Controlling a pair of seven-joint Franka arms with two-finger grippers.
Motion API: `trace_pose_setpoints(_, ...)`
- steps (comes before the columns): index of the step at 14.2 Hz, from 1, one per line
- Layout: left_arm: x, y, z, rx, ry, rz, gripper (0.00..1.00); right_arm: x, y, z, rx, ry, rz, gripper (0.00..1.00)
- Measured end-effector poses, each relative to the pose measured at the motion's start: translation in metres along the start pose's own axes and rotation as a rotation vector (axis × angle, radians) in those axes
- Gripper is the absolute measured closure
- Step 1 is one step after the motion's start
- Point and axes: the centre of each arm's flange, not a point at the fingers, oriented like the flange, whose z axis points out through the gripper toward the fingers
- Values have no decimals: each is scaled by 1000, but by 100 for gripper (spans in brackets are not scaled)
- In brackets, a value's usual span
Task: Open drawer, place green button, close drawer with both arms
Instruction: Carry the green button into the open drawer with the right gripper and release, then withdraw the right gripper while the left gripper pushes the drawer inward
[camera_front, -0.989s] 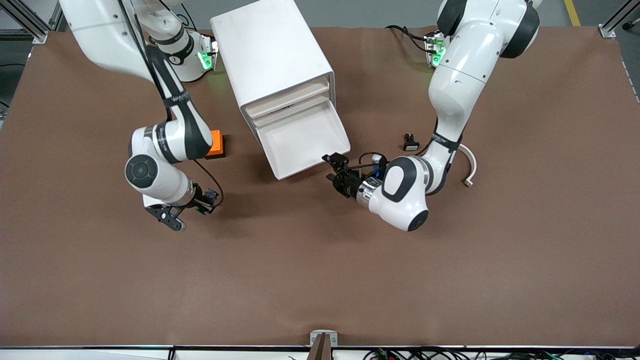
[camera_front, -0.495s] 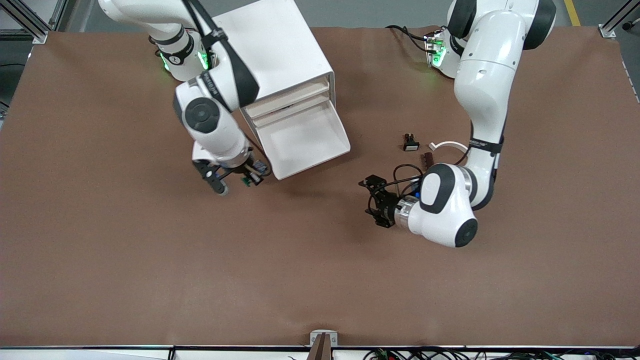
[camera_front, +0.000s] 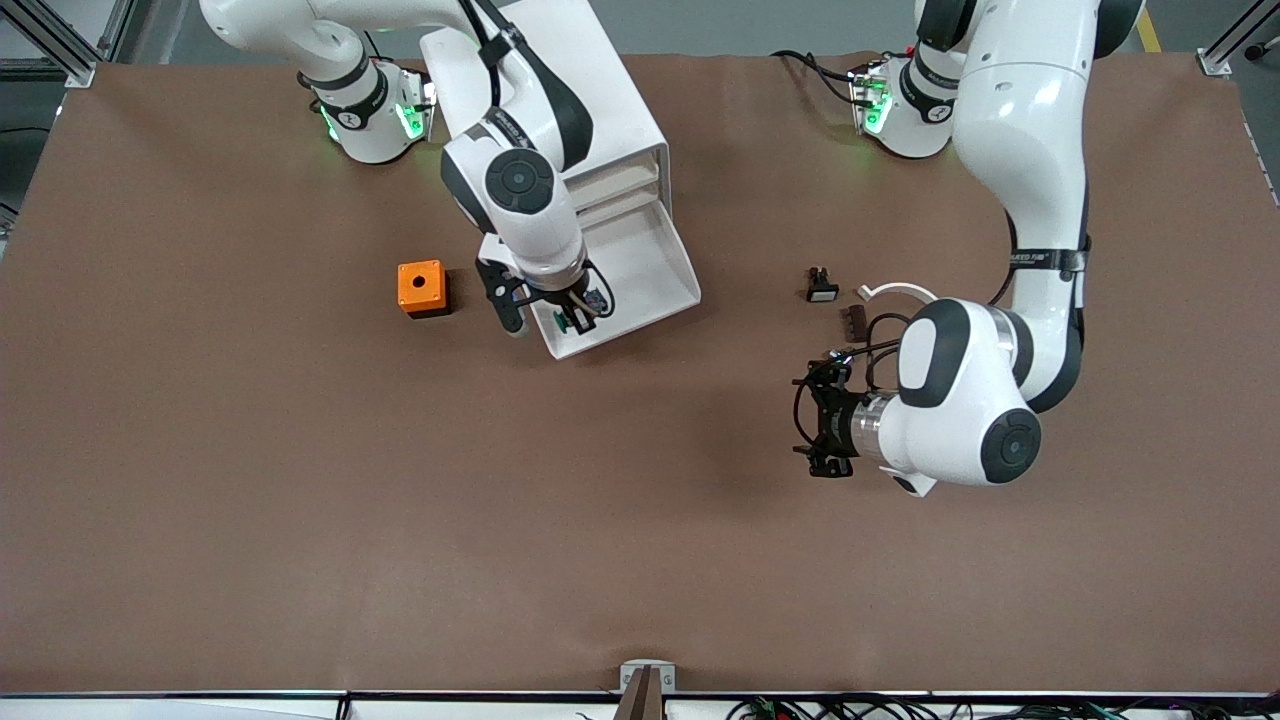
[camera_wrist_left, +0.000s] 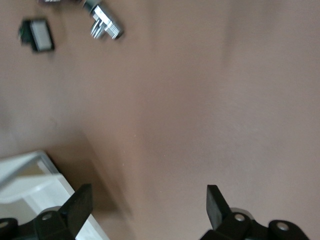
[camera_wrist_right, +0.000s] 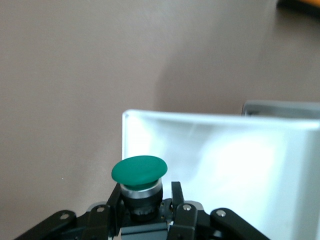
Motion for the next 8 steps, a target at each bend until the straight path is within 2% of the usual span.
trace_pose_setpoints(3, -2, -5, -6, -7, 103, 223, 0, -15, 5, 25, -20, 11, 16, 59)
trace_pose_setpoints(5, -8, -8, 3, 15, 140, 353, 0, -17, 4, 30, -22, 12, 11, 46)
trace_pose_setpoints(8, -25, -13, 23, 33, 154, 495, 0, -19, -1, 22, -8, 7, -17, 18)
